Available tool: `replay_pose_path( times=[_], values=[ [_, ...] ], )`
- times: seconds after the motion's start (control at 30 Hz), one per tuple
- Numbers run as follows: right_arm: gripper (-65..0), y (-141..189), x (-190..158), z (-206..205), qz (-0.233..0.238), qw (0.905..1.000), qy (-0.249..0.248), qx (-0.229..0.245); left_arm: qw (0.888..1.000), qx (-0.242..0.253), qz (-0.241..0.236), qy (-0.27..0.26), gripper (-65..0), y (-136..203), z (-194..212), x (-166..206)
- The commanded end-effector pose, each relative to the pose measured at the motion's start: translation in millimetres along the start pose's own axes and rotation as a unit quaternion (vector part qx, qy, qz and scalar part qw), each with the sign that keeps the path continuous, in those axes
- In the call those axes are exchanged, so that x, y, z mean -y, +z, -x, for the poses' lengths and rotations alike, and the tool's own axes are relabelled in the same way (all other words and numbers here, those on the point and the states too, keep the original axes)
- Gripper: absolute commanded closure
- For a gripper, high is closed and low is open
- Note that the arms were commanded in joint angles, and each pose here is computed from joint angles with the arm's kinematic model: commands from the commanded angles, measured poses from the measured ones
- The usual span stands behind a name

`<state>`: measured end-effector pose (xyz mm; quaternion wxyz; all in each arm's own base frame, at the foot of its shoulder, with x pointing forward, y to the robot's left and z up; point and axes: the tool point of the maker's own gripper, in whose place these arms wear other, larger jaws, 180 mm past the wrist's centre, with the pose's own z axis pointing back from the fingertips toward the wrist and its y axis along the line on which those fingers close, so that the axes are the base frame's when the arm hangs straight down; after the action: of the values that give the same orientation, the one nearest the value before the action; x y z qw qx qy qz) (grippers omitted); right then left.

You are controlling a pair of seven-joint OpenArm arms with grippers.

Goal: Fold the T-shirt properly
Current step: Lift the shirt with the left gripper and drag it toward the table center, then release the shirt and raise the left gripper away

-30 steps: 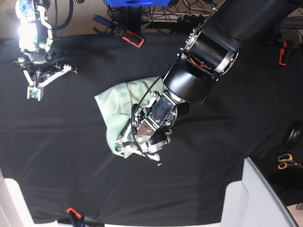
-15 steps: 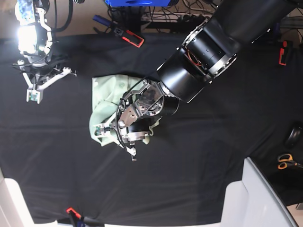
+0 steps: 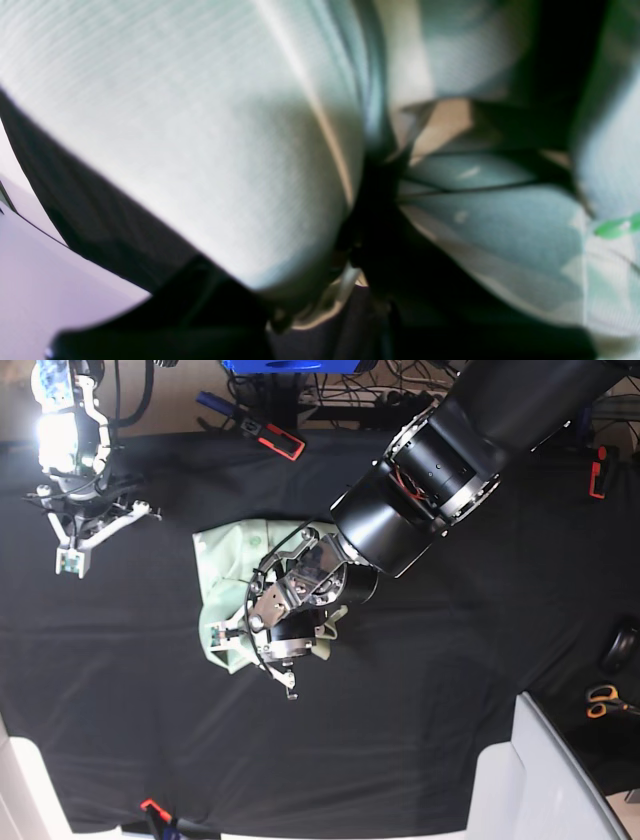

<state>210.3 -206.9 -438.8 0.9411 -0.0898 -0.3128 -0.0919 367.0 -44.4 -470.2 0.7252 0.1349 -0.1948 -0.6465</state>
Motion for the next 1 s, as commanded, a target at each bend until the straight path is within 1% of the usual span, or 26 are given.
replay_pose_path(
  times=[0.0, 0.17, 0.2, 0.23, 0.43, 0.53, 0.57, 0.63, 0.77, 0.83, 0.87, 0.9, 0.93, 0.97],
  values=[
    [0.0, 2, 4, -9, 0.005, 0.9998, 0.003, 0.018, 1.0, 0.011, -0.024, -0.001, 0.0, 8, -12, -21],
    [0.0, 2, 4, -8, 0.005, 0.9998, 0.003, 0.017, 0.999, -0.014, -0.03, 0.002, -0.3, 10, -4, -27],
    [0.0, 2, 4, -8, 0.005, 0.9998, 0.003, 0.017, 0.999, -0.018, -0.032, 0.001, -3.4, 11, -3, -29],
    [0.0, 2, 3, -8, 0.004, 0.9998, 0.003, 0.017, 0.999, -0.018, -0.034, 0.002, -6.6, 11, -3, -31],
    [0.0, 2, 2, -8, 0.003, 0.9998, 0.004, 0.017, 0.995, 0.015, -0.057, 0.075, -38.0, 26, -6, -66],
    [0.0, 2, 2, -8, 0.003, 0.9998, 0.004, 0.017, 0.993, 0.031, -0.075, 0.088, -52.9, 37, -12, -83],
    [0.0, 2, 2, -8, 0.003, 0.9998, 0.004, 0.017, 0.992, 0.037, -0.08, 0.088, -56.3, 40, -15, -86],
    [0.0, 2, 2, -8, 0.003, 0.9998, 0.004, 0.017, 0.99, 0.05, -0.099, 0.09, -60.5, 52, -22, -100],
    [0.0, 2, 2, -8, 0.003, 0.9998, 0.004, 0.017, 0.984, 0.056, -0.133, 0.102, -61.3, 81, -30, -119],
    [0.0, 2, 2, -8, 0.003, 0.9998, 0.004, 0.017, 0.979, 0.059, -0.147, 0.128, -60.5, 97, -24, -120],
    [0.0, 2, 2, -8, 0.002, 0.9998, 0.004, 0.017, 0.975, 0.072, -0.152, 0.145, -57.3, 107, -24, -119],
    [0.0, 2, 2, -8, 0.002, 0.9998, 0.004, 0.017, 0.971, 0.08, -0.159, 0.162, -51.7, 115, -18, -116],
    [0.0, 2, 2, -8, 0.002, 0.9998, 0.004, 0.017, 0.967, 0.088, -0.161, 0.176, -43.3, 121, -12, -109],
    [0.0, 2, 1, -8, 0.002, 0.9998, 0.005, 0.017, 0.965, 0.091, -0.162, 0.186, -33.1, 124, -5, -101]
  ],
)
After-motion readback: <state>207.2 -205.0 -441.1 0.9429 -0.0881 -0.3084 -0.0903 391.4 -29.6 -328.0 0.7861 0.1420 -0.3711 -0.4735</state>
